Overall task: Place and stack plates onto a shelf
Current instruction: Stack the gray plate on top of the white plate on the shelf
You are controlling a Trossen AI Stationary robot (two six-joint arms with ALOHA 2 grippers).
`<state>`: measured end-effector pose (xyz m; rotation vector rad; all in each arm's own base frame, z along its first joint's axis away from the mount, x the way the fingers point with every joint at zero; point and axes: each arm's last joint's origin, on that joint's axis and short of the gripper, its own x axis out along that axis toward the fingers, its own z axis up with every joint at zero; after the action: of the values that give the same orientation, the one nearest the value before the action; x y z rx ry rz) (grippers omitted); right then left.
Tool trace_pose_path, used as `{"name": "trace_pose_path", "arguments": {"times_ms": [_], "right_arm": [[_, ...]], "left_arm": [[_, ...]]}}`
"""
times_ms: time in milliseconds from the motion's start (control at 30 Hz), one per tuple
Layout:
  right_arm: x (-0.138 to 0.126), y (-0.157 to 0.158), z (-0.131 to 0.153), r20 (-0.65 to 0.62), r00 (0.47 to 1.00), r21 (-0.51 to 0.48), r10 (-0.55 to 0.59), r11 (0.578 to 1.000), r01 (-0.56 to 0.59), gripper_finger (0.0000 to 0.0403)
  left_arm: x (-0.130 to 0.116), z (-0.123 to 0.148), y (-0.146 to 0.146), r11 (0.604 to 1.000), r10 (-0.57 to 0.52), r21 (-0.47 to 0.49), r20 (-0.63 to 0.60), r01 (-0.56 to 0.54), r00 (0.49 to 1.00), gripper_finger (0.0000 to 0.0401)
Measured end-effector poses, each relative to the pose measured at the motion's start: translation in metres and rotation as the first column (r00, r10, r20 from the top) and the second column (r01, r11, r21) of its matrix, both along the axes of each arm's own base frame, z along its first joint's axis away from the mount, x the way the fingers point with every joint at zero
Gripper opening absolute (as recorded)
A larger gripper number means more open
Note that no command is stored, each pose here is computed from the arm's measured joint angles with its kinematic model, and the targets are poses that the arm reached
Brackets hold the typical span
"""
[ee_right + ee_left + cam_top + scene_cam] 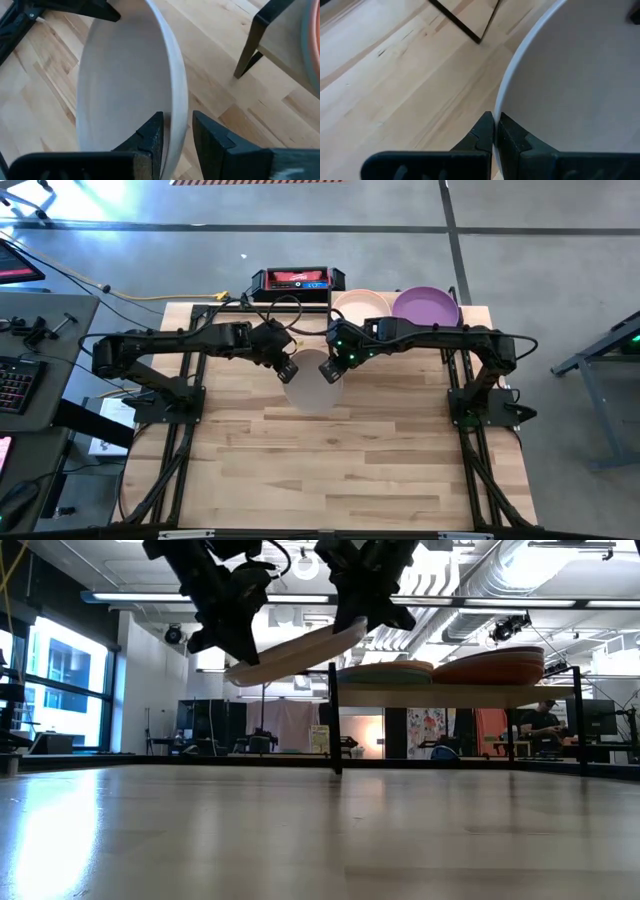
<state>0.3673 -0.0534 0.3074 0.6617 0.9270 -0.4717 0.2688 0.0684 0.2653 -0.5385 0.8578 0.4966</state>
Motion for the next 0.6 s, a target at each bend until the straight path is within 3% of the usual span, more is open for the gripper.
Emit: {"name": "trace_pose_path", "arguments": {"times_ms": [233, 433, 600], "right_arm": [[0.0000, 0.0000, 0.0000, 0.000, 1.000, 0.000, 0.000, 1.000, 0.000, 0.0078], [-0.0005, 0.0000, -0.0003, -0.006, 1.000, -0.002, 0.000, 1.000, 0.000, 0.0014], [-0.0004, -0.0003, -0.0002, -0.003, 1.000, 0.003, -0.004, 1.000, 0.004, 0.0014]], "left_arm": [[-0.0001, -0.0002, -0.0006, 1.000, -0.002, 0.000, -0.003, 0.002, 1.000, 0.0001], [-0.0001, -0.0002, -0.0008, 1.000, -0.002, -0.002, -0.004, 0.002, 1.000, 0.0003], [-0.0002, -0.0003, -0.0011, 1.000, -0.018, 0.003, -0.008, 0.018, 1.000, 0.0015]]}}
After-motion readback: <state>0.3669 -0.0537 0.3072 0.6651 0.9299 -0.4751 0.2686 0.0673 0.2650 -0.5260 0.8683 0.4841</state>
